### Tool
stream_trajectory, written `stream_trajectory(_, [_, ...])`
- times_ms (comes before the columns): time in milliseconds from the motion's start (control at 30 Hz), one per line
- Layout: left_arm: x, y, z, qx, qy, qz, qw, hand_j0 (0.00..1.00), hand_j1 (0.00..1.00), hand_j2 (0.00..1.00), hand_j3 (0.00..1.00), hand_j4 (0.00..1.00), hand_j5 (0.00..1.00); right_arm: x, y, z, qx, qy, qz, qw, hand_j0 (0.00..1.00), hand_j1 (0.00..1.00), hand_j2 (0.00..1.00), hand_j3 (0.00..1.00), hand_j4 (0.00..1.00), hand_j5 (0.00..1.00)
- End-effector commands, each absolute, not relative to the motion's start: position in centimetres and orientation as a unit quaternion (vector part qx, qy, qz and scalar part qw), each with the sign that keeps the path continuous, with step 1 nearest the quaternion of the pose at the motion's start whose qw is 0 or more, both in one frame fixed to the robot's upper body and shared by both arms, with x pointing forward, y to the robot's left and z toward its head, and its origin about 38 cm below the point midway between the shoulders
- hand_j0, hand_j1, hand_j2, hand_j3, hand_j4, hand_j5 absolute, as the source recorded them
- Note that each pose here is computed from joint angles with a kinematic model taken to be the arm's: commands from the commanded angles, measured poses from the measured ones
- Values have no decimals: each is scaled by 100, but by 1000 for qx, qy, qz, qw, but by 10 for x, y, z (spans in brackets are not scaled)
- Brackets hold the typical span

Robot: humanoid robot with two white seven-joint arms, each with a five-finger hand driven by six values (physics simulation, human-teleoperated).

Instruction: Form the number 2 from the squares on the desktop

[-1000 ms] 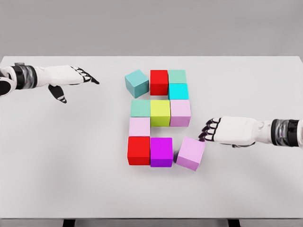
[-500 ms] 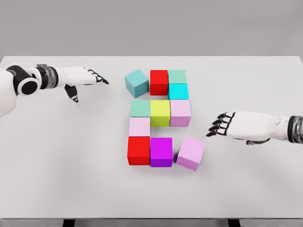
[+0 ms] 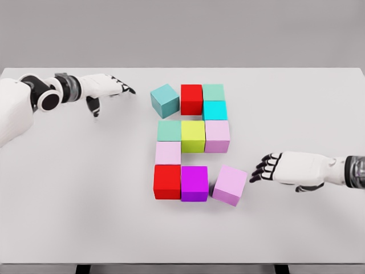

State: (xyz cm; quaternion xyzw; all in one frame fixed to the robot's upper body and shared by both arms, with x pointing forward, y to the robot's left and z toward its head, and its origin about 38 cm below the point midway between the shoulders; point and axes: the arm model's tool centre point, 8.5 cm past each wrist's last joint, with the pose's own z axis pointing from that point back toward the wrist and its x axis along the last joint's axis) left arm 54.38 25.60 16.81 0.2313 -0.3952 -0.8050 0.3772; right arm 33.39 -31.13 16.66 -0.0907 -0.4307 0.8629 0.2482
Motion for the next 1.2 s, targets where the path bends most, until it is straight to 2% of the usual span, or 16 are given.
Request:
stream_trajectory(0, [540, 265, 172, 227, -398, -809, 369, 100, 100, 100, 100, 100, 100, 333, -311, 165, -87, -431, 863, 250, 95, 95, 95, 95, 95, 95])
stream_trajectory(67, [537, 269, 175, 220, -401, -814, 357, 100, 100, 100, 100, 100, 100, 334, -310, 166, -87, -432, 863, 248, 95, 95, 95, 95, 95, 95])
stream_trajectory(300, [530, 244, 179, 213, -405, -834, 308, 100, 100, 100, 100, 100, 100, 337, -303, 168, -85, -434, 864, 240, 97, 97, 97, 97, 97, 97])
stream_trajectory(1167, [534, 217, 177, 212, -410, -836, 297, 100, 100, 100, 100, 100, 100, 345, -289, 180, -82, -454, 858, 224, 100, 100, 100, 100, 100, 100])
